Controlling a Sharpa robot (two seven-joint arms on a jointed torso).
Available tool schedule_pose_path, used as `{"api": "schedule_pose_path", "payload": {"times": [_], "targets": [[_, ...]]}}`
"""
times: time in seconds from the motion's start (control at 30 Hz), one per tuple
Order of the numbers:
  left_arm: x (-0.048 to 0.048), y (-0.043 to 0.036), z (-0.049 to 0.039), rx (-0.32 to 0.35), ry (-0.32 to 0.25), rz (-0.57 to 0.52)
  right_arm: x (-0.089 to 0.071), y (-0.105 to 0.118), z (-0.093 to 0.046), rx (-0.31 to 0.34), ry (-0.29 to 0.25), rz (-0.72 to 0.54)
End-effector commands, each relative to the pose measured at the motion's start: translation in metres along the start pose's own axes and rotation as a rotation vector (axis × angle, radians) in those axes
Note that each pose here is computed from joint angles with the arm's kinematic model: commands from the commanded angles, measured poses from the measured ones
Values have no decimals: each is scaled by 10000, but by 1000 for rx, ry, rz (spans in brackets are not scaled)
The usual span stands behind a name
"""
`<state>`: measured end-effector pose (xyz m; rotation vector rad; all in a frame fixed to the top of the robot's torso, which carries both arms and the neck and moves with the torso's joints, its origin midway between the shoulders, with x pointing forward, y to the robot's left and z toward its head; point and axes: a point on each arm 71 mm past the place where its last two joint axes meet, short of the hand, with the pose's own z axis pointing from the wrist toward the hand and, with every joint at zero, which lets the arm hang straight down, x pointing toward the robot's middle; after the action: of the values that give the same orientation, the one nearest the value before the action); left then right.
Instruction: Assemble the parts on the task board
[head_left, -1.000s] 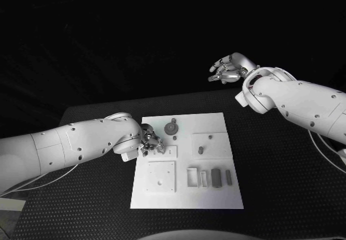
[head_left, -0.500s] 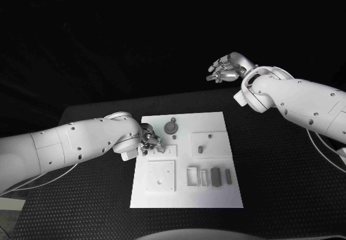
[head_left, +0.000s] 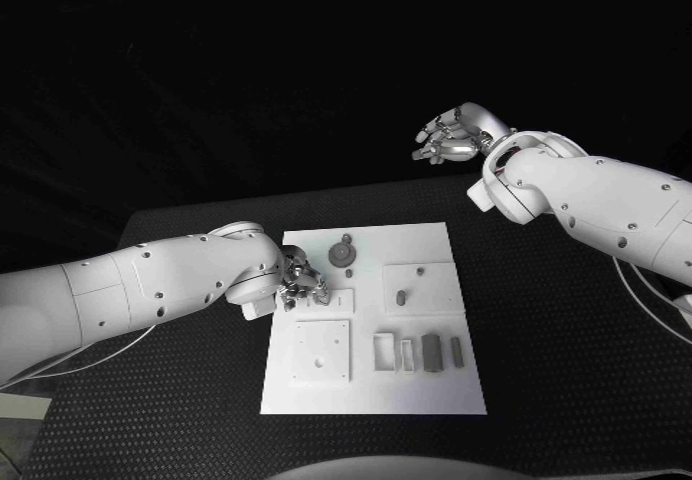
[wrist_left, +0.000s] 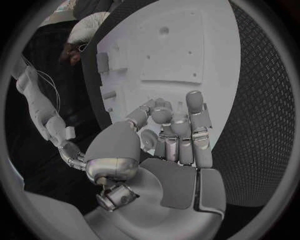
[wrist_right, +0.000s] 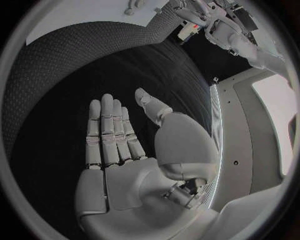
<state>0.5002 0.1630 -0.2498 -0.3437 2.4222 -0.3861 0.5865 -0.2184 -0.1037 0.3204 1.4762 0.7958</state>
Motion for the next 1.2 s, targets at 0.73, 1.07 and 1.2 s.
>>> {"api": "schedule_pose_path", "payload": {"times": [0.73, 1.07, 1.2], "targets": [[27, -34, 19, -2, -13, 94, 10, 12, 2, -12, 14, 4], [47, -75, 25, -3, -11, 134, 21, 16, 5, -11, 22, 7], [51, -86, 25, -3, -14, 141, 22, 16, 5, -11, 23, 8]]}}
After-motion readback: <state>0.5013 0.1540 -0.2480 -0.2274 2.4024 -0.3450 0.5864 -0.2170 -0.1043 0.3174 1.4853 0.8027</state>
